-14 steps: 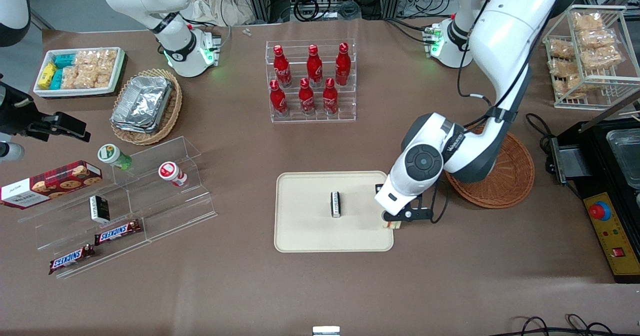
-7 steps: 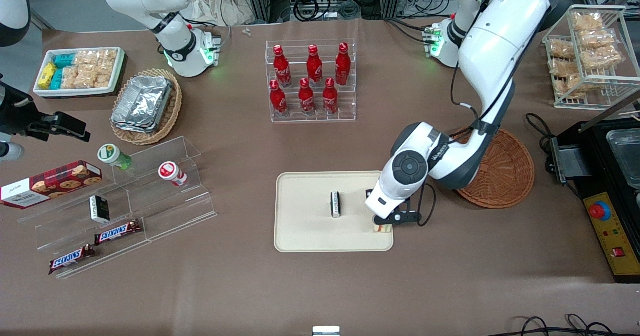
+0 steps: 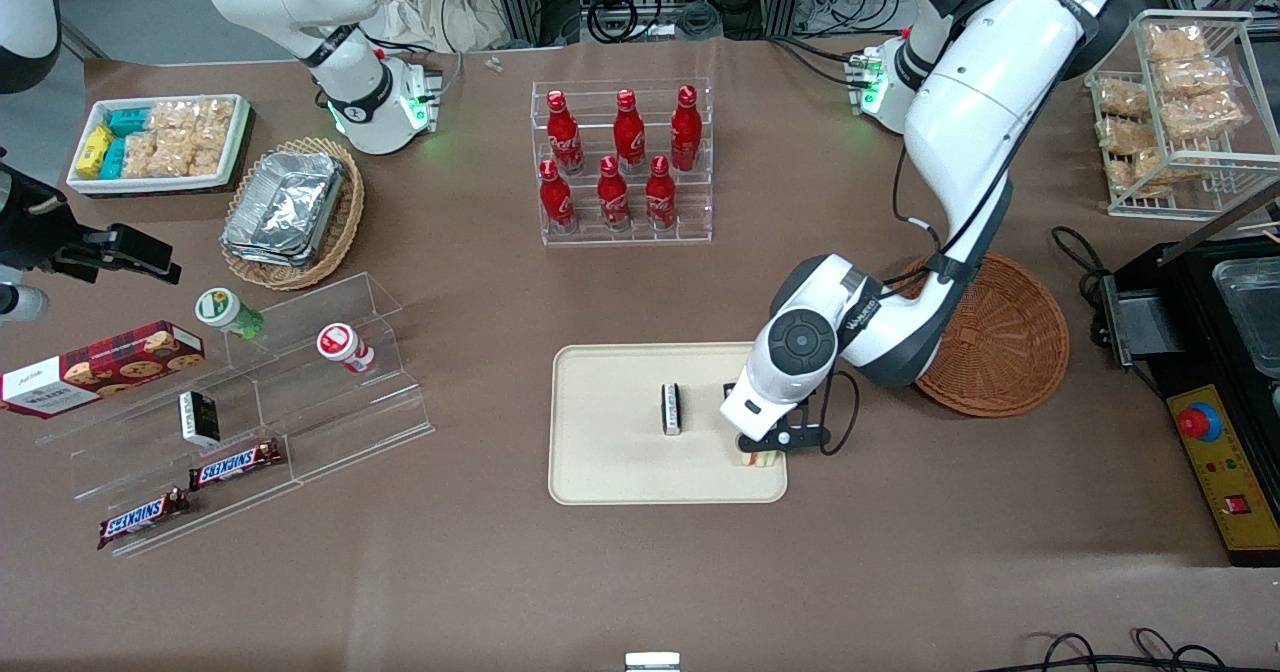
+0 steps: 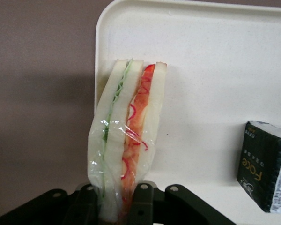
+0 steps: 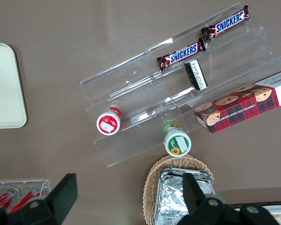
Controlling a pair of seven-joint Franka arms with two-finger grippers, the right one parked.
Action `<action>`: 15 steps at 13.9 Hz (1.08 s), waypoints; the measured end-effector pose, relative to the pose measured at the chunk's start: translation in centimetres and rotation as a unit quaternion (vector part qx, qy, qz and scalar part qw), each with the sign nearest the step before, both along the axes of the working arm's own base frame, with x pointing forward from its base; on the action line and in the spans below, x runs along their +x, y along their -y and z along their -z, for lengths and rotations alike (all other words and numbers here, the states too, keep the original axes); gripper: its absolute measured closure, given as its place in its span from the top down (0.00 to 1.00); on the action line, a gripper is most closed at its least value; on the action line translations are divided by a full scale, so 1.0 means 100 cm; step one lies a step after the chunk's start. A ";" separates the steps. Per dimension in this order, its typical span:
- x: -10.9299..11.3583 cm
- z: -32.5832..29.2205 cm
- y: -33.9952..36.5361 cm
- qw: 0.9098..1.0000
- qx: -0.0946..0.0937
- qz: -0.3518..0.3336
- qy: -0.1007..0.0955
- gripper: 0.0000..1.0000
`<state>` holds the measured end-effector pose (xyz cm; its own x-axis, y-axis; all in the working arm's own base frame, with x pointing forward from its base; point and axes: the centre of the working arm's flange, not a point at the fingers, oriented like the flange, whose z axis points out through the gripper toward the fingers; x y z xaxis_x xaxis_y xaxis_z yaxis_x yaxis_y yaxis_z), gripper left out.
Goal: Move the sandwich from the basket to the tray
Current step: 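Lower the sandwich onto the tray and open the left gripper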
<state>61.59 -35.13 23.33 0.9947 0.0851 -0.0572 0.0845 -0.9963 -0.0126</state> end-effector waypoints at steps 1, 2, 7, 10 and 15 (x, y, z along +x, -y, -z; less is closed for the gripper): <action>0.000 0.000 0.000 1.000 0.000 -0.002 0.000 0.26; 0.001 0.000 0.000 1.000 0.000 -0.005 0.001 0.34; 0.006 -0.008 0.000 1.000 -0.003 -0.018 0.008 0.82; 0.014 -0.034 -0.001 0.999 -0.007 -0.033 0.025 1.00; 0.012 -0.131 -0.032 0.998 0.038 -0.049 0.030 1.00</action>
